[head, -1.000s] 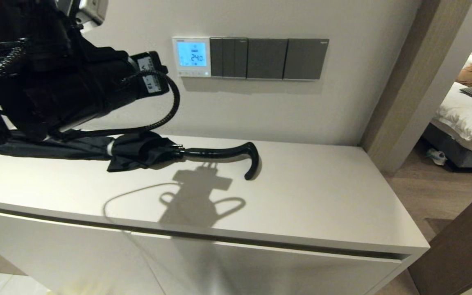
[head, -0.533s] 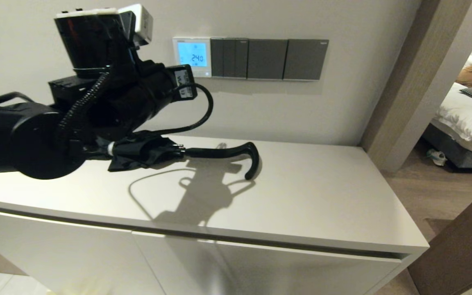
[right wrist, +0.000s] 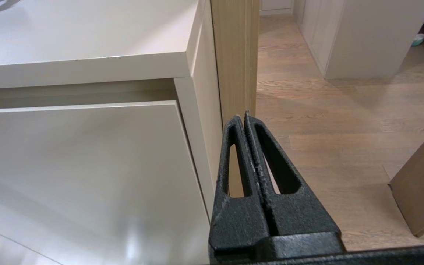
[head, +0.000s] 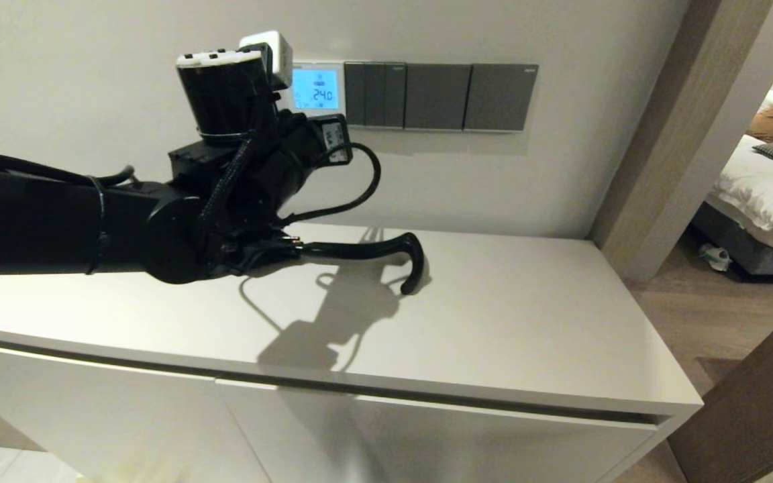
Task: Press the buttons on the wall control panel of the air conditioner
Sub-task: Turn off the central air conditioner
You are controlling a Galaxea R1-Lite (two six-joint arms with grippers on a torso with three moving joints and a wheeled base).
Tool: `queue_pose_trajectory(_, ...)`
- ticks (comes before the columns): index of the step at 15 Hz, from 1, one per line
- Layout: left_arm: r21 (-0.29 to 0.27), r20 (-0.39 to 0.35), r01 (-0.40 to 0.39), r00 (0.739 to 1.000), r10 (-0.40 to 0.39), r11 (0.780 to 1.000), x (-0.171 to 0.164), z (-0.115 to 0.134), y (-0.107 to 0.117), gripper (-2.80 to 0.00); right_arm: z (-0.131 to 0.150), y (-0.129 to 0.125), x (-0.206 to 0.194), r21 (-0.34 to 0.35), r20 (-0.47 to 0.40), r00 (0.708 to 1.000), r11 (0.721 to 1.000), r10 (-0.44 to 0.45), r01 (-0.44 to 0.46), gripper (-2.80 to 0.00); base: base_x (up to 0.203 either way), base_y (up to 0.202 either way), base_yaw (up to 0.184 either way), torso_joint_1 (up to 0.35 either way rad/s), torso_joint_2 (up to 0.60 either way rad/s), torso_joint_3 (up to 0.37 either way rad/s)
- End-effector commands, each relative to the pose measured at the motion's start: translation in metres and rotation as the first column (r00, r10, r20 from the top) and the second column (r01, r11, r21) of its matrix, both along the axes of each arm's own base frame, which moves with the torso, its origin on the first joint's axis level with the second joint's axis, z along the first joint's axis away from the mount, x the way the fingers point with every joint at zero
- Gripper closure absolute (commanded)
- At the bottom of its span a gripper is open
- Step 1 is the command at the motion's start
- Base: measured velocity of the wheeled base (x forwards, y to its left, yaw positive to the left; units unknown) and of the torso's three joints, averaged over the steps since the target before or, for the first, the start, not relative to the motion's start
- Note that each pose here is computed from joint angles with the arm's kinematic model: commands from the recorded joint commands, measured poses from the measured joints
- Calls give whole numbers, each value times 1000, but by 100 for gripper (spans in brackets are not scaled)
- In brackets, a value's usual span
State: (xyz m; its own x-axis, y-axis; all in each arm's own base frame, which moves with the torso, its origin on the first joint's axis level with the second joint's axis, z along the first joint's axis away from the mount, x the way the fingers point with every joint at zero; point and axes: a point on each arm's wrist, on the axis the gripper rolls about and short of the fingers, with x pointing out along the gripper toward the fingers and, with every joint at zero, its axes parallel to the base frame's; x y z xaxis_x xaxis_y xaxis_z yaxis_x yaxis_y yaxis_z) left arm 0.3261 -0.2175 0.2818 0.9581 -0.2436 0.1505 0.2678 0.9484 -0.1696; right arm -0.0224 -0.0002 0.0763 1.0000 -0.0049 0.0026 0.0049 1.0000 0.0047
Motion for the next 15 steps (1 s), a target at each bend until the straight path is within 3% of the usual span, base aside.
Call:
queue_pose_trajectory(1, -1, -3, -10, 1000, 10, 1000, 21, -14, -15, 0, -1, 0, 0, 0, -4, 1000, 1000, 0, 0, 0, 0, 0, 0, 0, 0, 0)
queue_pose_trajectory(3, -21, 25, -6, 1000, 6, 1000, 21, -11, -19, 0, -1, 0, 0, 0, -3, 1000, 1000, 0, 0, 0, 0, 0, 0, 0, 0, 0)
queue_pose_trajectory(15, -13, 16, 1, 1000, -1, 1000, 33, -22, -30, 0, -1, 0, 0, 0, -3, 1000, 1000, 0, 0, 0, 0, 0, 0, 0, 0, 0)
